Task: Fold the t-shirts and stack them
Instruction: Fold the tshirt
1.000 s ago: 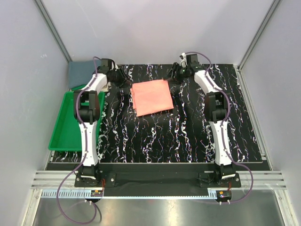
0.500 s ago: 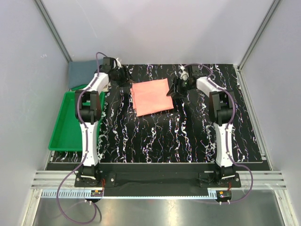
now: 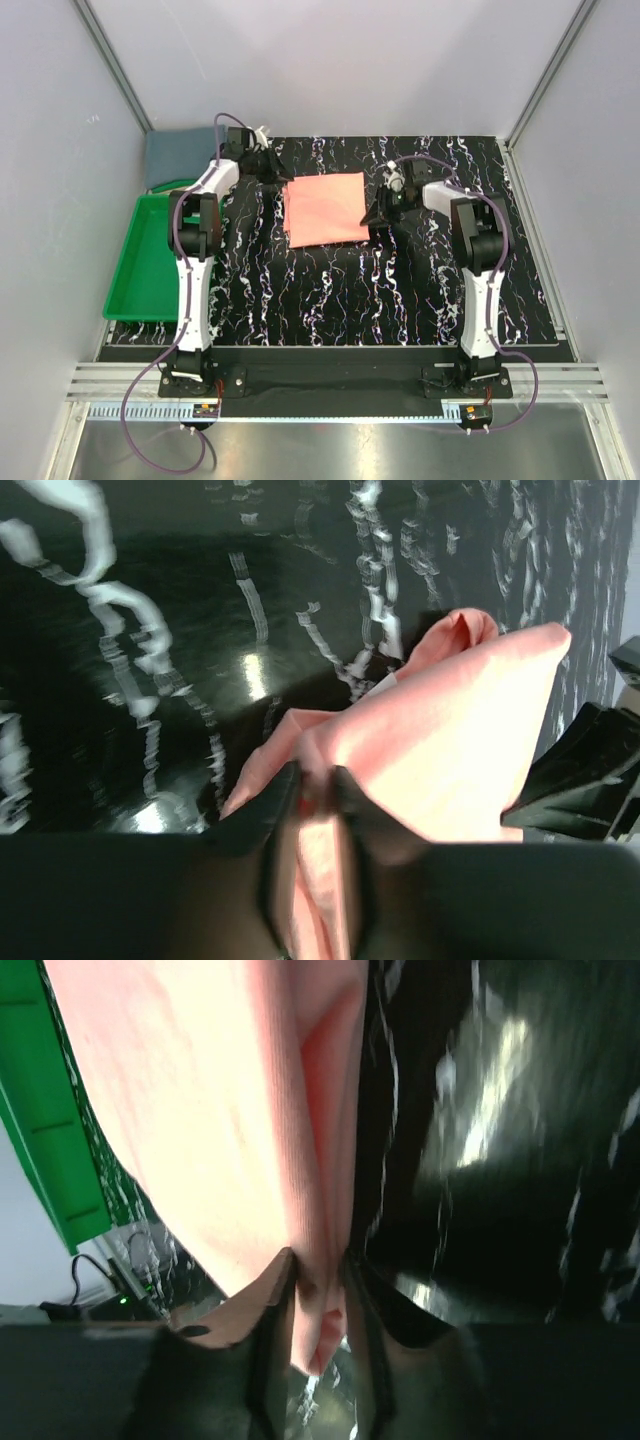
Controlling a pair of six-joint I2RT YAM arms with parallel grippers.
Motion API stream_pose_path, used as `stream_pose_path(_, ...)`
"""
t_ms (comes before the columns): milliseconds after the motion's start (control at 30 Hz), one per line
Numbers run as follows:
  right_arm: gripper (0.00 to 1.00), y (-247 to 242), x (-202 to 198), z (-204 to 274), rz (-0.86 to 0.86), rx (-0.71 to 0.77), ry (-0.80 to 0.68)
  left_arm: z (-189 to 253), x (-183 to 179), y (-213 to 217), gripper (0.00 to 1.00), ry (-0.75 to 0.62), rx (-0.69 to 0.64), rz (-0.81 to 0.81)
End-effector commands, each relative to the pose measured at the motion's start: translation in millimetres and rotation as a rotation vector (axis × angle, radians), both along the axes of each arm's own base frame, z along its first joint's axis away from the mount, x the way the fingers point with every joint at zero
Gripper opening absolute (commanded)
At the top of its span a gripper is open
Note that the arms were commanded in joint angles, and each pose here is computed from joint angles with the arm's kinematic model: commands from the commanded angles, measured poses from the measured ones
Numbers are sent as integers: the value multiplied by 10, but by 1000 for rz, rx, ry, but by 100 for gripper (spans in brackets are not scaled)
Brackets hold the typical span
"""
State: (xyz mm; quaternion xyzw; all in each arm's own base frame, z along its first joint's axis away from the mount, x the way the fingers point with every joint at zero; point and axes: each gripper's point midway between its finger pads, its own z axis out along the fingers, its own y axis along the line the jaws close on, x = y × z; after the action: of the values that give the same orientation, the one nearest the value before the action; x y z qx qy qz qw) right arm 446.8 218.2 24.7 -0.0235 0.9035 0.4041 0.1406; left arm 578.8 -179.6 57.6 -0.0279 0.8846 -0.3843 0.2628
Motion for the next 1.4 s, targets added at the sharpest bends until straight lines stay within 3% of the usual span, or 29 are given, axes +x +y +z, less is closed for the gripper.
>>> stream_pose_path(0,25,-40,-221,223,-58,24,-1,372,-144,-372,14,-117,-74,-141)
stream_pose_path(33,19,-49,-284,351,-79,34,-6,402,-190,-407,5,-126,-72,-148)
stream_pose_path(133,18,-135,-610,227,-131,9,64,520,-428,-545,0,-145,-79,-170)
stream_pose_path(200,26,-200,-792,248,-148,-11,67,517,-585,-617,0,-138,-67,-180)
stream_pose_path(267,44,-257,-845,342,-167,-27,40,520,-648,-668,0,-131,-74,-195)
stream_pose_path(367,57,-294,-830,496,-173,-39,-22,509,-661,-707,0,-110,-99,-203)
stream_pose_path(600,72,-377,-296,711,-138,-66,-173,468,-599,-762,0,-97,-119,-209)
stream_pose_path(1133,68,-568,301,378,-76,-72,-224,294,-383,-804,0,-82,-122,-192)
stream_pose_path(1367,48,-483,427,393,-37,-14,-285,233,-334,-788,0,-79,-110,-180)
